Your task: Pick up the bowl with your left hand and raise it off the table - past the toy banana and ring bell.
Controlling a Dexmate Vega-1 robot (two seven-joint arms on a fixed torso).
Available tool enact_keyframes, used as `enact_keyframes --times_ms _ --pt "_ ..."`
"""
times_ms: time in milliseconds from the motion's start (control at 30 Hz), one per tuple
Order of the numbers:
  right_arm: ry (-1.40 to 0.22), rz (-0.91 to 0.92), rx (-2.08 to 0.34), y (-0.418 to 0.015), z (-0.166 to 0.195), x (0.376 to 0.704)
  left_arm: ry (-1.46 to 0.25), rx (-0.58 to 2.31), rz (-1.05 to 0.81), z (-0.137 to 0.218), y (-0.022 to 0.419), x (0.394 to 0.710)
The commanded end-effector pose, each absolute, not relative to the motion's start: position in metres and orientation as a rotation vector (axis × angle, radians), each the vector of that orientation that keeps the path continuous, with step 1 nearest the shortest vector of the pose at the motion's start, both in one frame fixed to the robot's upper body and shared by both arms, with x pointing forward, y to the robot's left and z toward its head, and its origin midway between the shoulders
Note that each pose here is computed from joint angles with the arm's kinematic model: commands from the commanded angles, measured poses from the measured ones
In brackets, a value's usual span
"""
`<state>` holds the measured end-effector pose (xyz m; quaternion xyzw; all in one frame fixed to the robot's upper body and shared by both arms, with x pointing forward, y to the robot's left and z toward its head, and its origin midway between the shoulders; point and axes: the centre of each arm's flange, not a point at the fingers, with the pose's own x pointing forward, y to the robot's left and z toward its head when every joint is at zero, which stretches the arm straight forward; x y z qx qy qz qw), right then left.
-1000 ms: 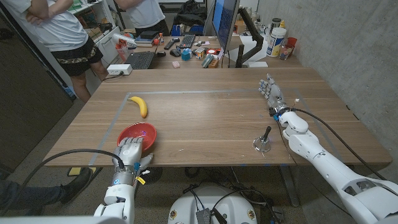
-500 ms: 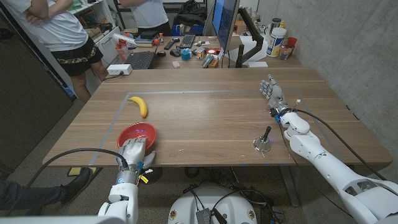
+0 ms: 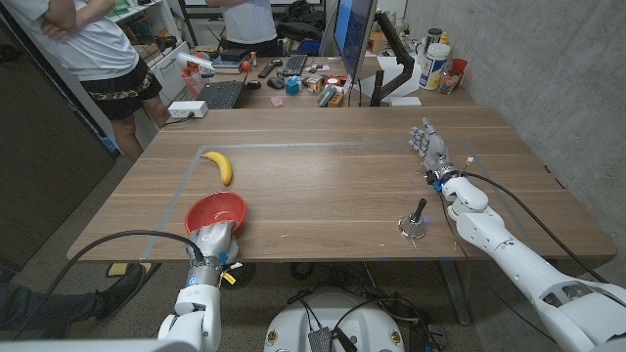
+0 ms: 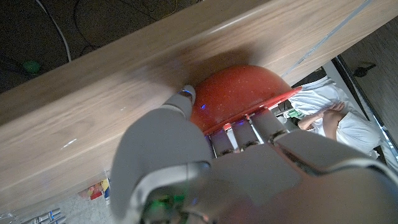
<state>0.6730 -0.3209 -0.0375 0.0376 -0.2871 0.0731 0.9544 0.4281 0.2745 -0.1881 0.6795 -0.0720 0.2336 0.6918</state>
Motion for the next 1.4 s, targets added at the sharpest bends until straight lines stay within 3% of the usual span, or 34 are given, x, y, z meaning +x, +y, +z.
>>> enact_keyframes --times_ms 33,1400 --pt "-0.582 0.14 0.076 -0.324 -0.038 0.671 -0.177 1.461 0.526 -0.184 0.274 0.433" --pt "-0.604 0.132 0.072 -0.322 -0.027 0.659 -0.278 1.3 0.554 -0.16 0.281 0.43"
